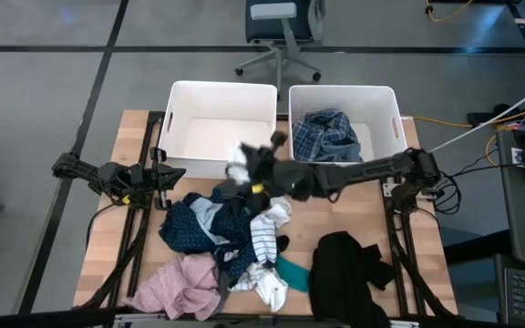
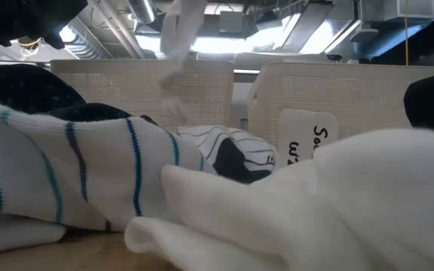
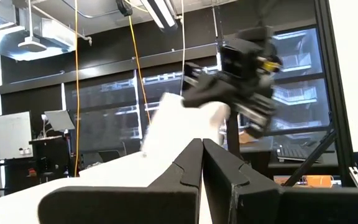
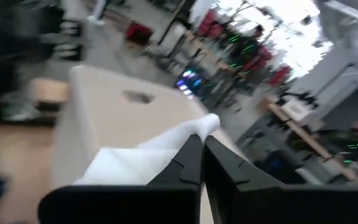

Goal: Sort clothes
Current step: Put the white sock into the left white bin

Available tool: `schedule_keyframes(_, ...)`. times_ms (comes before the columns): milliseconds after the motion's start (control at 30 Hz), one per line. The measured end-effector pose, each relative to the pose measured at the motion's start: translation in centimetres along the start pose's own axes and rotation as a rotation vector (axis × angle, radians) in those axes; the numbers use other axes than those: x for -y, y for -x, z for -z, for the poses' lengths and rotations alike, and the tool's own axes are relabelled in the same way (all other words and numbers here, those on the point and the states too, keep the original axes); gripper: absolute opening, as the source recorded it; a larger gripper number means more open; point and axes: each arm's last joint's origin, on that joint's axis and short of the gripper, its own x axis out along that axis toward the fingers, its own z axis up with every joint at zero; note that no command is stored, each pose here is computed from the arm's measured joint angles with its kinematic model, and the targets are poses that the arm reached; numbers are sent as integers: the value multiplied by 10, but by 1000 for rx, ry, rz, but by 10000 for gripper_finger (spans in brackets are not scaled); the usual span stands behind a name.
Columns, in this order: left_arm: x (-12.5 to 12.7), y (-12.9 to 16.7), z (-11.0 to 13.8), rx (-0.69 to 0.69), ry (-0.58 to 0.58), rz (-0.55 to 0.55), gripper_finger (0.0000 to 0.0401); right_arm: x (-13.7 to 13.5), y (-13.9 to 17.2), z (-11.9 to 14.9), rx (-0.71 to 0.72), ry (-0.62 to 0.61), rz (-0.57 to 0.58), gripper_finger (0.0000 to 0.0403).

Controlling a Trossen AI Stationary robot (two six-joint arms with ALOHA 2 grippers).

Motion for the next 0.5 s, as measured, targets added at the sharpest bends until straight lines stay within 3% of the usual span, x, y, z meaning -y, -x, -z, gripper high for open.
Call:
schedule_keyframes(300, 0, 0, 0, 0, 0, 0, 1, 52, -32, -6, 144, -33, 209, 12)
schedule_keyframes(500, 0, 0, 0, 0, 0, 0, 1, 68, -50, 9, 71, -42, 231, 12)
